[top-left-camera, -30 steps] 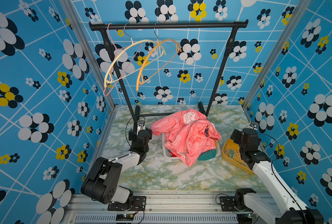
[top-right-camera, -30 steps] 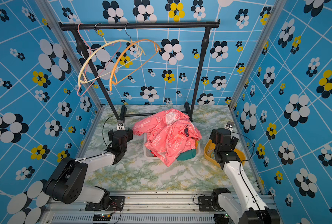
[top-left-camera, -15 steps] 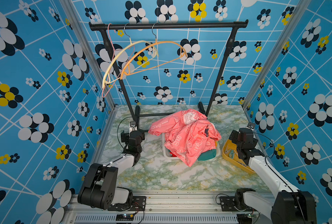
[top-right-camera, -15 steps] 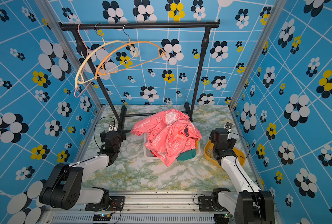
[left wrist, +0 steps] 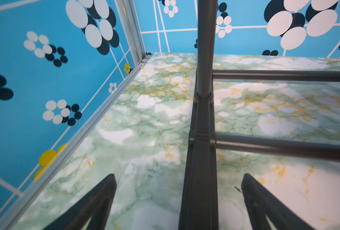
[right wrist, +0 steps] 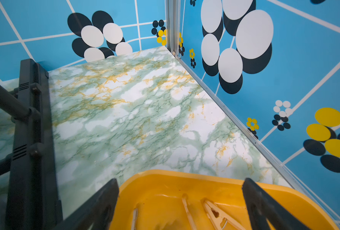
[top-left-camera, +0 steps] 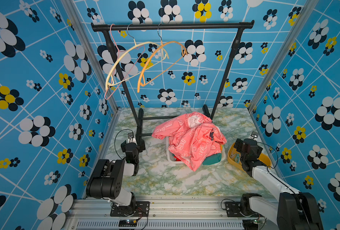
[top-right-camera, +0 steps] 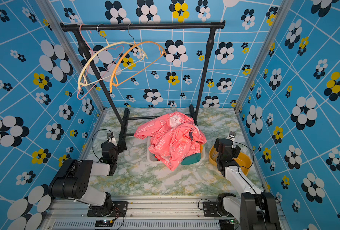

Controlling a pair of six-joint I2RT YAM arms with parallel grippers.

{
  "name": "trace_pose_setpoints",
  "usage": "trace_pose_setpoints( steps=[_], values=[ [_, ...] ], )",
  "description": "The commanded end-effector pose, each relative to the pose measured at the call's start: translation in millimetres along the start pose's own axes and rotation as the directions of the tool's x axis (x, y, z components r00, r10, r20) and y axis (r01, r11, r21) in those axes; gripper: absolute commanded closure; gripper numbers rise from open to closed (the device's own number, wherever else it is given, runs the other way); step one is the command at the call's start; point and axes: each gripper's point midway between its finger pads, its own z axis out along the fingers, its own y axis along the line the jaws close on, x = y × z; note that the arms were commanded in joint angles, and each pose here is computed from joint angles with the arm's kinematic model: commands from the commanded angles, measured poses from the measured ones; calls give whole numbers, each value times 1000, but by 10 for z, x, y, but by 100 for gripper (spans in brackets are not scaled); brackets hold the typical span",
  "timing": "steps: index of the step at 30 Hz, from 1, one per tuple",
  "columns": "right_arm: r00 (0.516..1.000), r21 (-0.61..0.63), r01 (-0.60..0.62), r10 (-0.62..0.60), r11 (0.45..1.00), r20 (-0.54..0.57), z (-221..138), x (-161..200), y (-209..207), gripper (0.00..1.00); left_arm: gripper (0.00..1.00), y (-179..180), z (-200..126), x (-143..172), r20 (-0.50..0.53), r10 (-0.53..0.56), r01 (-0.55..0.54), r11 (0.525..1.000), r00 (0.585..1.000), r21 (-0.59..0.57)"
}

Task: Remove the clothespins securing jackets to the hanger
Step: Reset both arms

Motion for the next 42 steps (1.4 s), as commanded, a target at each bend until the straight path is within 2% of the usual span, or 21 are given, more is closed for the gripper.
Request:
trace_pose_setpoints(
  steps=[1,3,7,11,13,15,17,18,21,28,42],
  values=[
    [997,-17,-45,46,999,67,80,-88,51,1,1,-93,-118,-182,146,-67,55,995,987,86],
    [997,-82,-23,29,996,65,160,-45,211,1,1,-81,-131,-172,138,-76,65,995,988,82],
    [998,-106,12,-6,994,56,328,75,347,1,0,-67,-67,-172,112,-72,66,996,991,65],
    [993,-260,105,-88,960,75,348,243,688,1,1,-74,-40,-167,97,-73,66,995,993,71],
    [983,-303,153,-113,941,144,309,272,811,1,1,-119,-23,-171,88,-65,56,994,994,94],
    [981,-342,190,-167,920,96,246,317,878,1,1,-302,-11,-169,73,-28,13,982,997,191],
    [984,-319,167,-140,933,106,302,285,854,1,1,-507,25,-147,38,29,-39,956,999,291],
    [988,-310,152,-136,938,73,331,302,817,1,1,-554,58,-156,18,39,-43,949,999,313],
    [991,-319,129,-118,939,55,364,291,786,1,1,-518,134,-133,-30,26,-16,953,999,302],
    [991,-321,132,-120,938,57,361,290,792,1,0,-454,153,-136,-28,24,-16,966,999,257],
    [990,-349,140,-131,927,50,359,300,838,1,1,-463,149,-139,-27,26,-18,966,999,256]
  ],
)
